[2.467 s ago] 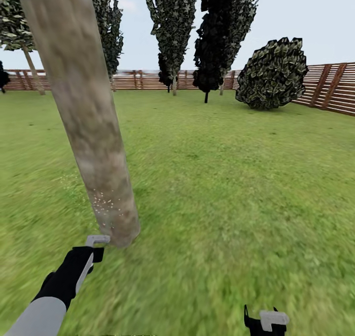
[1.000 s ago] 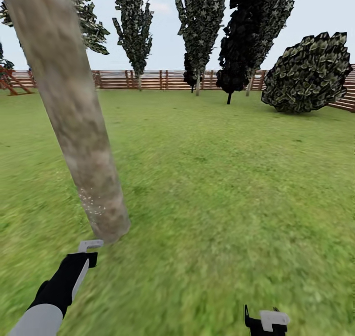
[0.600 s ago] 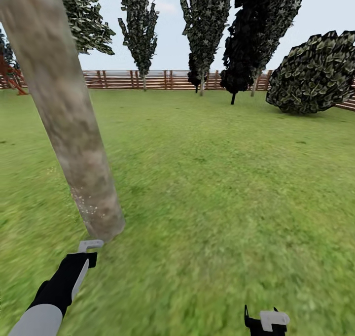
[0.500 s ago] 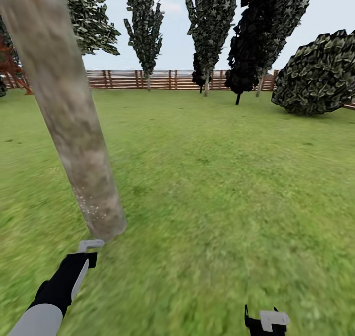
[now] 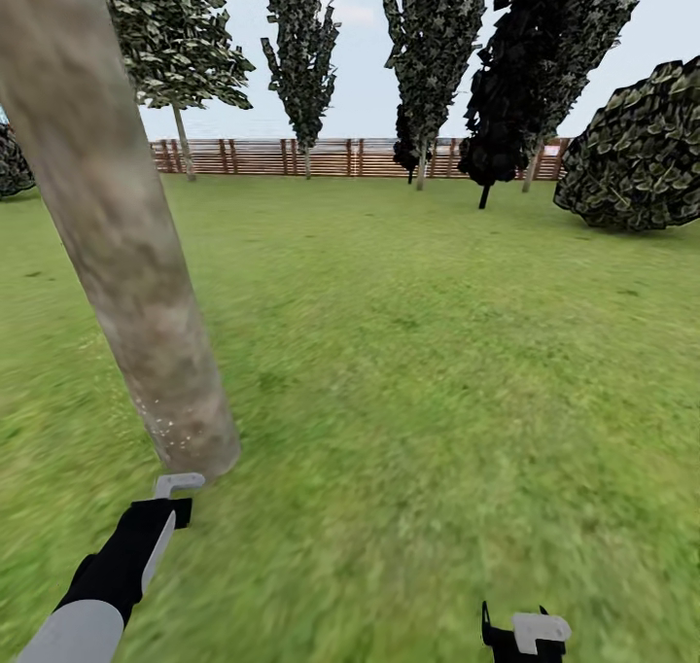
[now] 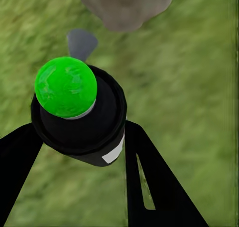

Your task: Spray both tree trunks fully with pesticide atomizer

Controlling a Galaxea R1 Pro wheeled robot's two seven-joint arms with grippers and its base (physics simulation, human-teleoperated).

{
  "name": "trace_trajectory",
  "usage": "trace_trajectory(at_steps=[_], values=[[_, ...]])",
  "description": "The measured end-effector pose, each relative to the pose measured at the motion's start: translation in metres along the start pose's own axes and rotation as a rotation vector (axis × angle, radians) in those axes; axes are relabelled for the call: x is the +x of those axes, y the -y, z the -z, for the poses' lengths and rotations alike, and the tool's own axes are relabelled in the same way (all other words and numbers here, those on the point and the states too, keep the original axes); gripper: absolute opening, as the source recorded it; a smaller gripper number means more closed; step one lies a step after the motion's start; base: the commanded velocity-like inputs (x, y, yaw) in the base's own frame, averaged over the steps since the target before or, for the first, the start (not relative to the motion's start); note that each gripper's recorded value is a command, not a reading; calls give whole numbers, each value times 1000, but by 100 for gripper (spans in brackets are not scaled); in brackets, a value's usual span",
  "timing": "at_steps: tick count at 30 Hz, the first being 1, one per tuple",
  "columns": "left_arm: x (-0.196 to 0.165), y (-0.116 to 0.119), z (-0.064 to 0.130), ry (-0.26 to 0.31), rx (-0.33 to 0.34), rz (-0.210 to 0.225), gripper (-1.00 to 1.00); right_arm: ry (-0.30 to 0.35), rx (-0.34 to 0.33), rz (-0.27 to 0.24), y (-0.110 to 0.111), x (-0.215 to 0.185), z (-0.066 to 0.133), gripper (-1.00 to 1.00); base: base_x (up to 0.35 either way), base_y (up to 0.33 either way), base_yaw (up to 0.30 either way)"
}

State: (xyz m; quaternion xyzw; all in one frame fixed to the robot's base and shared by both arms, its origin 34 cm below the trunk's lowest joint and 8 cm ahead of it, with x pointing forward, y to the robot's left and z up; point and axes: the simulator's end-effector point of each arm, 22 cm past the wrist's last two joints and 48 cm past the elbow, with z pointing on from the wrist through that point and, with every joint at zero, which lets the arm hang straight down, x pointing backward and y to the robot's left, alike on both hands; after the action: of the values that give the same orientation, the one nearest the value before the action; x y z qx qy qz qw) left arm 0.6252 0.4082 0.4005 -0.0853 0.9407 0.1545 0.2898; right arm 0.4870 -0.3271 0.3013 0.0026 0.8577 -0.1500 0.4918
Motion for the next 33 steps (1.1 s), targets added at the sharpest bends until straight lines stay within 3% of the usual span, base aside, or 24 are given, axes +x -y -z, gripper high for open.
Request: trace_trajectory(at_steps=[8, 16, 18, 20, 26, 29, 33], values=[[-1, 0, 0, 2, 0, 1, -100, 0, 0, 0, 0, 0, 0, 100, -65, -256, 221], [-3, 2, 1, 4, 5, 4, -100, 0, 0, 0, 0, 0, 0, 100, -12, -23, 278], [-8, 11, 3, 12, 26, 7, -100, 0, 0, 0, 0, 0, 0, 100, 0, 0, 278], [-15, 43, 10, 18, 73, 13, -100, 0, 1, 0, 0, 0, 0, 100, 0, 0, 167], [-90, 77, 32, 89, 128, 37, -100, 1, 3, 1, 2, 0, 0, 100, 0, 0, 21], [-118, 67, 40, 83, 118, 33, -100, 1, 4, 1, 3, 0, -1, 100, 0, 0, 0], [-130, 18, 34, 93, 70, 33, -100, 1, 2, 2, 2, 0, -1, 100, 0, 0, 0]])
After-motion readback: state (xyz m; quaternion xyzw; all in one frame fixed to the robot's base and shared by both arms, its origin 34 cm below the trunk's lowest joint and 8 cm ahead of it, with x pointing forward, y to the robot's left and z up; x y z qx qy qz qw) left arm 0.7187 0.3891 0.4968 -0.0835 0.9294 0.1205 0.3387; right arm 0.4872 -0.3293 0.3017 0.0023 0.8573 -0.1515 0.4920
